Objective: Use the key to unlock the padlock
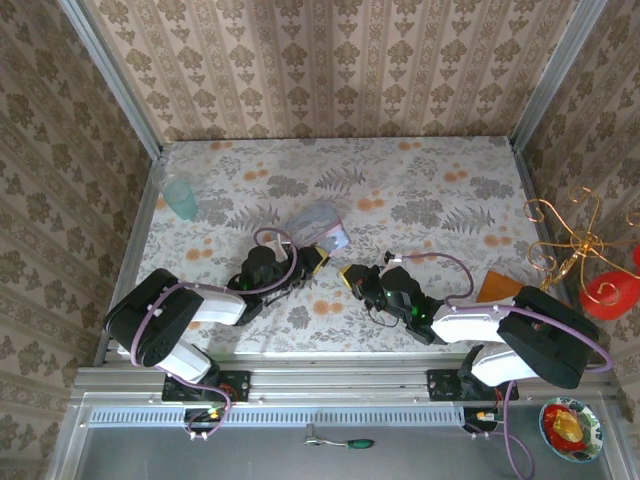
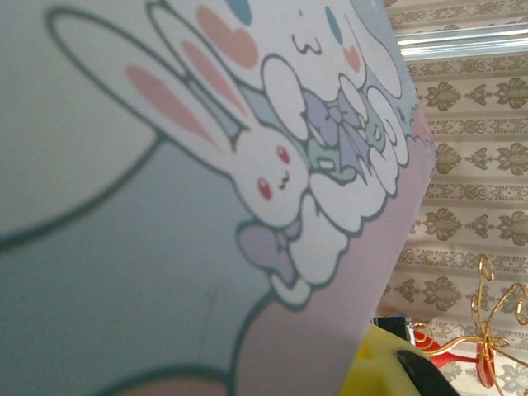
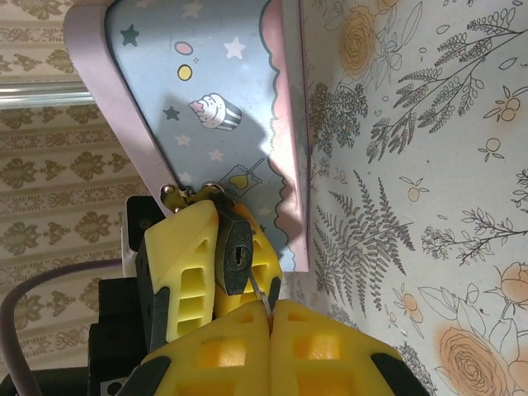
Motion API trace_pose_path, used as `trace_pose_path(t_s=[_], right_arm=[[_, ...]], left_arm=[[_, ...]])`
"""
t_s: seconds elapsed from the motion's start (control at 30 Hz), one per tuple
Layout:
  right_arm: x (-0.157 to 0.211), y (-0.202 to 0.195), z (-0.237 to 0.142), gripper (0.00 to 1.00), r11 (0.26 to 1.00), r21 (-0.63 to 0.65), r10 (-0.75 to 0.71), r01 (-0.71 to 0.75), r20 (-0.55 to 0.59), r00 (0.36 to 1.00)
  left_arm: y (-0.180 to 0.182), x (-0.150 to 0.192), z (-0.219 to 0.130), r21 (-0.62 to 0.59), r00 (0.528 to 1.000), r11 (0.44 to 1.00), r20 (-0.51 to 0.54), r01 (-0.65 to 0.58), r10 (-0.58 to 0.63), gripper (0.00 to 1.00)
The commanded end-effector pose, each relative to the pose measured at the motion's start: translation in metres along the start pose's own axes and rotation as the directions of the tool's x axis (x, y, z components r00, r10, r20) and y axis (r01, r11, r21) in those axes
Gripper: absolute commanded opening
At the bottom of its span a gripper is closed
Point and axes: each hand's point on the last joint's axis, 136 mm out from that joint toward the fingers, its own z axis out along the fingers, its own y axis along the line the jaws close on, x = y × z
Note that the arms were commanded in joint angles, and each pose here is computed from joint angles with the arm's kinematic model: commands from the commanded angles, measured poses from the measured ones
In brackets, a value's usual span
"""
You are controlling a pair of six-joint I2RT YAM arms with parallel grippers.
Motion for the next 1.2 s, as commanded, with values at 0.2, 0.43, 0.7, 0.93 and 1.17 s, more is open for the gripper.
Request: trace_pose_path(t_s=[0.2,0.43,0.7,0.93,1.17], right_arm=[[-0.005,0.0164,0.0013,0.0,0.996,-0.065,0.071,-0.069,0.038,0.997],[-0.0071,0.016,0.0007,0.0,0.996,-0.062,0.067,-0.064,0.051,0.996],[-0.0071,0.0139,0.0013,0.0,0.997,-0.052,0.065,-0.062,0.051,0.997],[-0.0075,0.0083,0.0013,0.0,0.998,-0.029,0.065,-0.064,0.056,0.996],[-0.0046,0.0114,0.0034,0.0,0.998,-0.026,0.05,-0.048,0.051,0.997]], left_arm=[[-0.0256,0.0037,0.0028,0.108,1.0,0.994,0.008,-0.001,0.0,0.0],[-0.0259,0.0051,0.0043,0.108,1.0,0.994,0.003,-0.001,0.0,0.0],[-0.0278,0.0057,0.004,0.114,1.0,0.994,0.003,-0.001,0.001,0.0],[-0.0236,0.0036,0.003,0.102,1.0,0.995,0.015,0.001,-0.002,0.0],[-0.0209,-0.0016,0.0005,0.1,1.0,0.995,0.029,0.004,-0.007,0.0]])
